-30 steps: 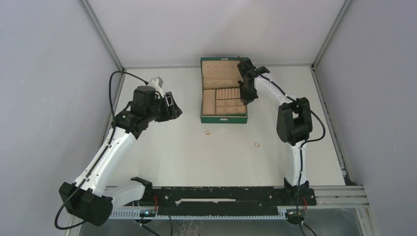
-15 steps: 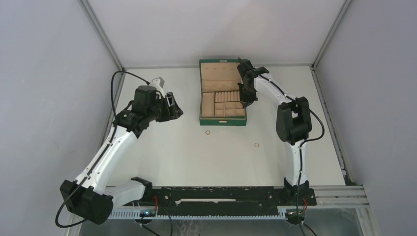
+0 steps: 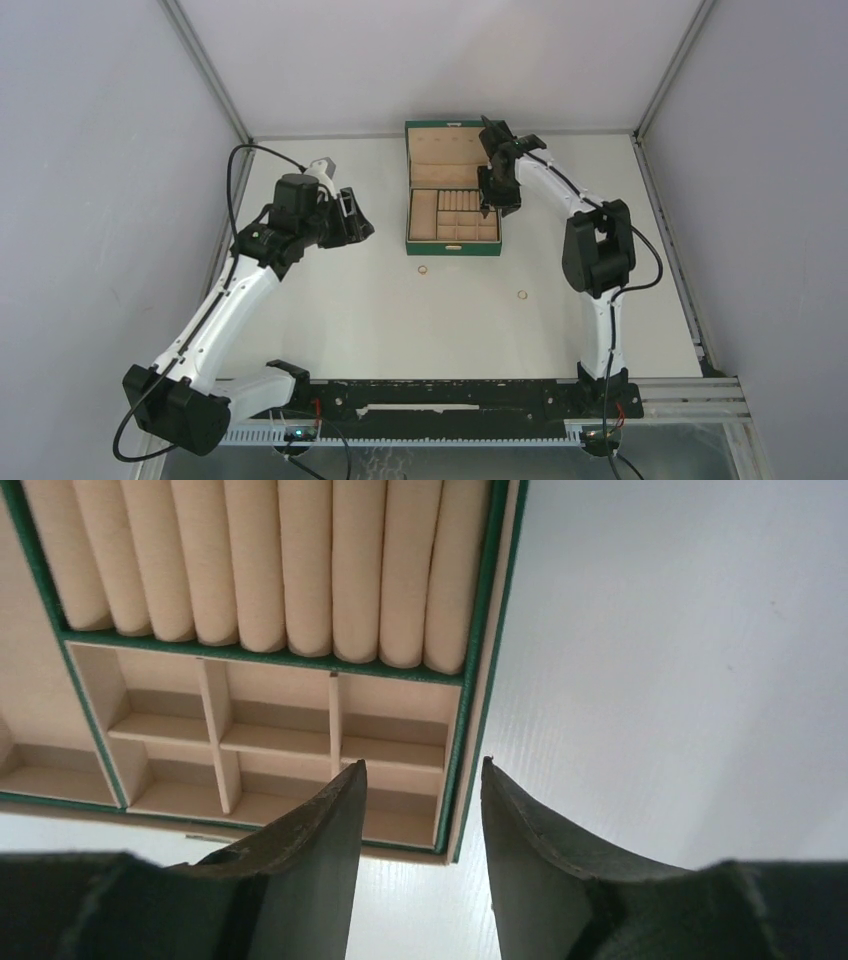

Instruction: Organize the mixed jewelry

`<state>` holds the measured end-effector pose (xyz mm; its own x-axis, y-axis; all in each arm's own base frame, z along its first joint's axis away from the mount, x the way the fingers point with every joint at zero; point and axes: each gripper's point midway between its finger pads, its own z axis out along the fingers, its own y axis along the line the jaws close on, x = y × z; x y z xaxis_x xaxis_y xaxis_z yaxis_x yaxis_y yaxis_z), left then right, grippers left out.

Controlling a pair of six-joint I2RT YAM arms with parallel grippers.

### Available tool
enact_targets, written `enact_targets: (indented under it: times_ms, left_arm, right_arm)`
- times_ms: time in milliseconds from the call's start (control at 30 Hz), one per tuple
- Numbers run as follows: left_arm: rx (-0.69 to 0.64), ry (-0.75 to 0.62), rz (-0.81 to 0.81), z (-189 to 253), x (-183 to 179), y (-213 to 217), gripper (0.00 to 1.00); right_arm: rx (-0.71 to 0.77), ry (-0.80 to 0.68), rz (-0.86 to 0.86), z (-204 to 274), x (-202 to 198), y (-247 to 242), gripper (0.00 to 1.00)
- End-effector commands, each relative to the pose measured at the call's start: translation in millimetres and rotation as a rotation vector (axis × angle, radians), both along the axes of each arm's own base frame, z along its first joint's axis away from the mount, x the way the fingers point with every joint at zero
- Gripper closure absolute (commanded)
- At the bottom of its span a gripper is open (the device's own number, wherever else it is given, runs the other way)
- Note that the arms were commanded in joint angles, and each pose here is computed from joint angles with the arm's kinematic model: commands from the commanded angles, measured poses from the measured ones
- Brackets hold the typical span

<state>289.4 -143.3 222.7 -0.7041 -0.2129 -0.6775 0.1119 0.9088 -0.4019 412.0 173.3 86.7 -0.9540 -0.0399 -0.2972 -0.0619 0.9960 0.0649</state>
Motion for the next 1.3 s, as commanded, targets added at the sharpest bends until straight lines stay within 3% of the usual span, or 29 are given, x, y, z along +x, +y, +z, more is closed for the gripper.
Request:
enact_targets:
  times_ms: [0, 233, 467, 733, 833, 1033, 1267]
  left_arm:
    - [-0.027, -0.047, -0.033, 12, 8, -7, 0.36]
    - [-0.001, -0.051, -0.072, 10, 9, -14, 0.35]
    - [0.088, -0.027, -0.148, -6, 4, -37, 0.35]
    - [0.161, 0.011, -0.210, -25, 5, -61, 0.35]
    - [0.157, 0.026, -0.205, -28, 7, -64, 0.36]
    - [0.136, 0.026, -0.189, -24, 11, -68, 0.36]
    - [0.148, 0.031, -0.157, -25, 10, -62, 0.36]
  right_arm:
    - [0.018, -0.174, -0.023, 68, 7, -7, 0.46]
    - [0.076, -0.383, -0.062, 120, -13, -26, 0.45]
    - [0.107, -0.522, -0.151, 104, -73, -62, 0.49]
    - [0.081, -0.339, -0.147, 35, -128, -69, 0.48]
    - [0.088, -0.243, -0.208, 19, -141, -67, 0.53]
    - [0.104, -0.169, -0.225, -12, -142, -50, 0.64]
    - [0.083, -0.064, -0.254, -49, -144, -40, 0.65]
